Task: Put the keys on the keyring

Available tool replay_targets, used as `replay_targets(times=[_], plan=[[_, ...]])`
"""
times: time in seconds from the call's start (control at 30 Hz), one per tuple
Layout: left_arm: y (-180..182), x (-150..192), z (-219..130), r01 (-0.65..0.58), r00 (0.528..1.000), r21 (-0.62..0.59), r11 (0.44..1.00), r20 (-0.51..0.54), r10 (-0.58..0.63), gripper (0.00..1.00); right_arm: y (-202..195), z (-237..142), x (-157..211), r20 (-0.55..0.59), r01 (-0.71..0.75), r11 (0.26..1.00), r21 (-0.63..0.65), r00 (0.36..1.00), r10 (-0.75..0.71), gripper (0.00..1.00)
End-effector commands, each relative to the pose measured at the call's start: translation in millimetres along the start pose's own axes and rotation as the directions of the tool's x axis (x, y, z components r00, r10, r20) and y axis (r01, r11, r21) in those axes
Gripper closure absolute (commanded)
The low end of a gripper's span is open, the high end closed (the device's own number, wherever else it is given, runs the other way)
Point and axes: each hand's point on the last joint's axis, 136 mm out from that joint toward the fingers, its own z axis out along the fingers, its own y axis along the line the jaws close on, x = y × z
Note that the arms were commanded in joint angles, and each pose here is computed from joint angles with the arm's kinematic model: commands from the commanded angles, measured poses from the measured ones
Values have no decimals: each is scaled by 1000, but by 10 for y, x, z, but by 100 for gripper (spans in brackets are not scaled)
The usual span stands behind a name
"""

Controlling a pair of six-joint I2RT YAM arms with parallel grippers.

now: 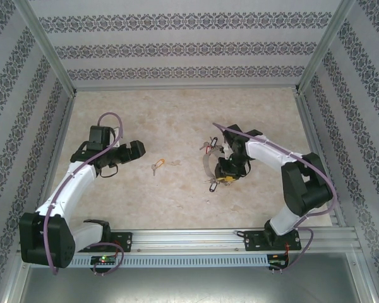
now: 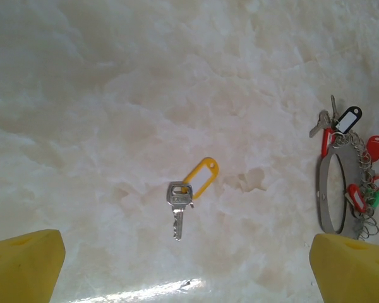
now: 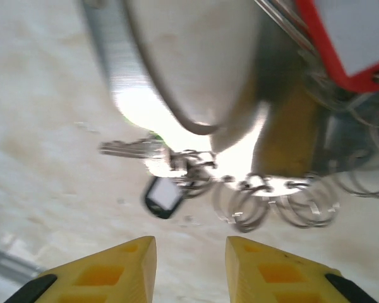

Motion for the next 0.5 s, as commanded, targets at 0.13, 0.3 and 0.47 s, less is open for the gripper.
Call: replay_targets(times=[0.13,0.3,0.47], plan=[[-572,186,231,-49,998,141,989,-18,52,0,-140,-600,-412,239,-114,990,-82,962,130,64],[-993,371,521,-143,984,155,978,-82,157,2,-351,-677,-598,343,-97,994,-42,933,105,63],[-1547,586,865,-232,949,212,949,-164,268,7,-442,-581,-732,329,-115,991,-62,936,129,63]])
